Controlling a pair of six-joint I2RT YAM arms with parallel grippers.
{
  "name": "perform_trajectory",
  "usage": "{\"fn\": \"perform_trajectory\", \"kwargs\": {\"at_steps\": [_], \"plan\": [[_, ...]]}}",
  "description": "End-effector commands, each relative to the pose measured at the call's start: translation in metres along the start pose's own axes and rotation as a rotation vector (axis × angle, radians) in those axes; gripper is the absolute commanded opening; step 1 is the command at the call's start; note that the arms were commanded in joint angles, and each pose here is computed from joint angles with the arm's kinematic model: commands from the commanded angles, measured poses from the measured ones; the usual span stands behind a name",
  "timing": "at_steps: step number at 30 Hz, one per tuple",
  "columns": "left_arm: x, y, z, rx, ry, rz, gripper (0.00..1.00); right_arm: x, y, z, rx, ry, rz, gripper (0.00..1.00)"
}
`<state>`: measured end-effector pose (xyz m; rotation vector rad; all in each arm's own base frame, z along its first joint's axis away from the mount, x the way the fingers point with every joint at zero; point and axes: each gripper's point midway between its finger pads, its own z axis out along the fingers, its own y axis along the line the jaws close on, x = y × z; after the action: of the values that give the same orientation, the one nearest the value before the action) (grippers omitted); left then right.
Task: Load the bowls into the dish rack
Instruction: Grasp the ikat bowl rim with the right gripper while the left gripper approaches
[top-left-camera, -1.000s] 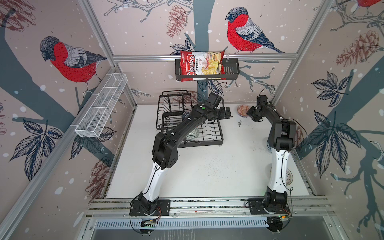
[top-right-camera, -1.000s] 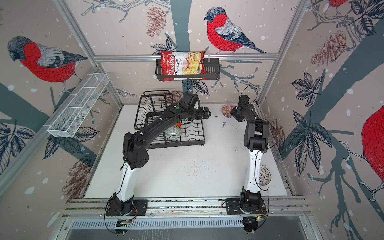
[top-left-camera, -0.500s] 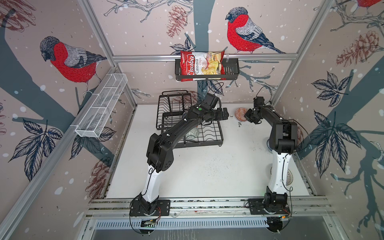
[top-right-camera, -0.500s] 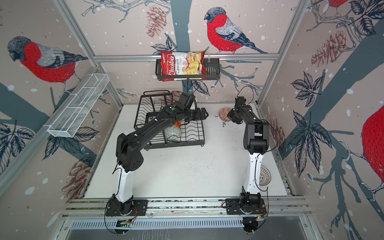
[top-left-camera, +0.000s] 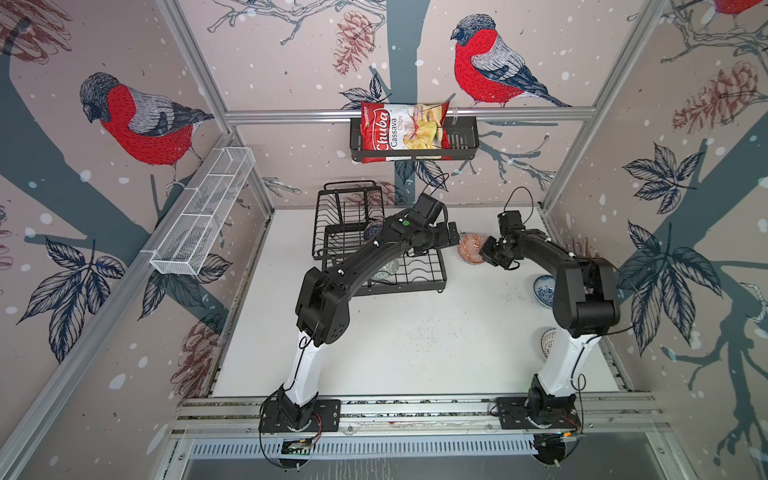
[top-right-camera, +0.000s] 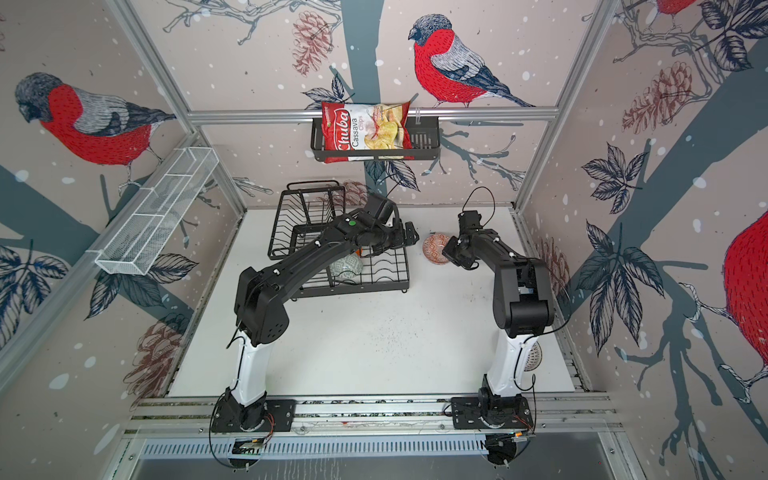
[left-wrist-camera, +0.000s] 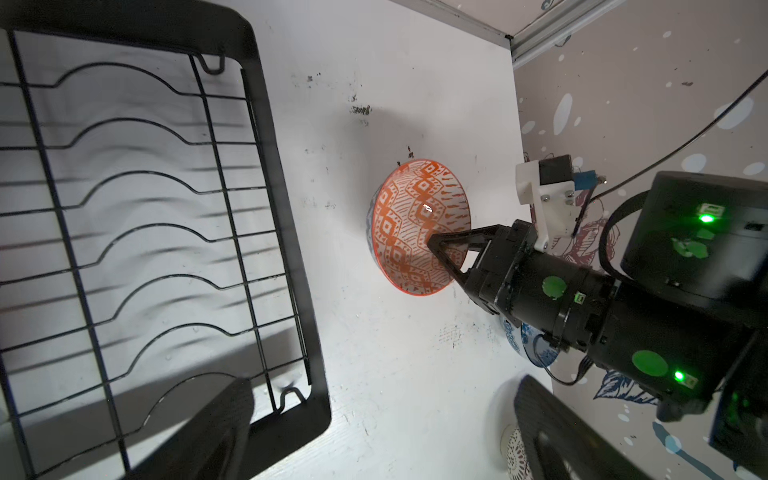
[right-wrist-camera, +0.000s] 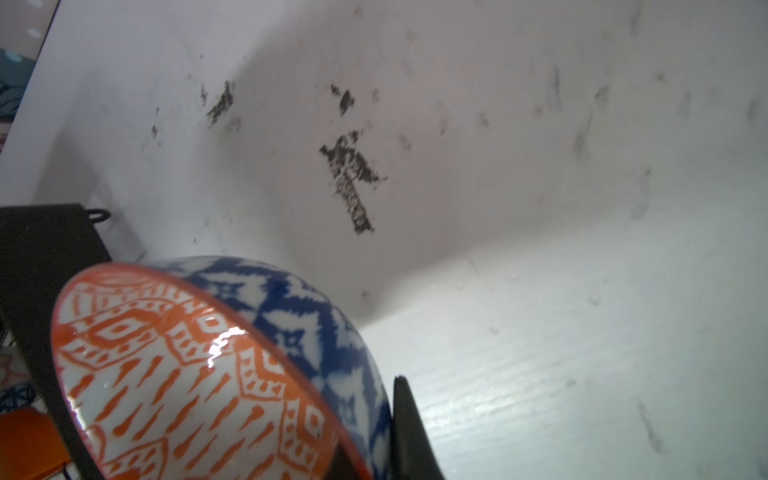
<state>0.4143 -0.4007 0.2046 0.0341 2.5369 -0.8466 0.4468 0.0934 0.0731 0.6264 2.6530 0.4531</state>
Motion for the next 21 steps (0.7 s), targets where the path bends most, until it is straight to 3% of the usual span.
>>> {"fn": "perform_trajectory", "kwargs": {"at_steps": [1, 9, 21], "plan": [[0.006, 0.009, 0.008, -0.032, 0.024, -0.022, 0.98, 0.001, 0.024, -0.015, -0.066, -0.042, -0.042, 0.02], [0.007, 0.017, 0.021, -0.054, 0.018, -0.011, 0.96, 0.022, 0.054, -0.033, -0.082, -0.02, -0.115, 0.03], [0.017, 0.025, 0.043, -0.027, 0.062, -0.04, 0.63, 0.024, 0.088, -0.056, -0.129, -0.051, -0.164, 0.03]]}}
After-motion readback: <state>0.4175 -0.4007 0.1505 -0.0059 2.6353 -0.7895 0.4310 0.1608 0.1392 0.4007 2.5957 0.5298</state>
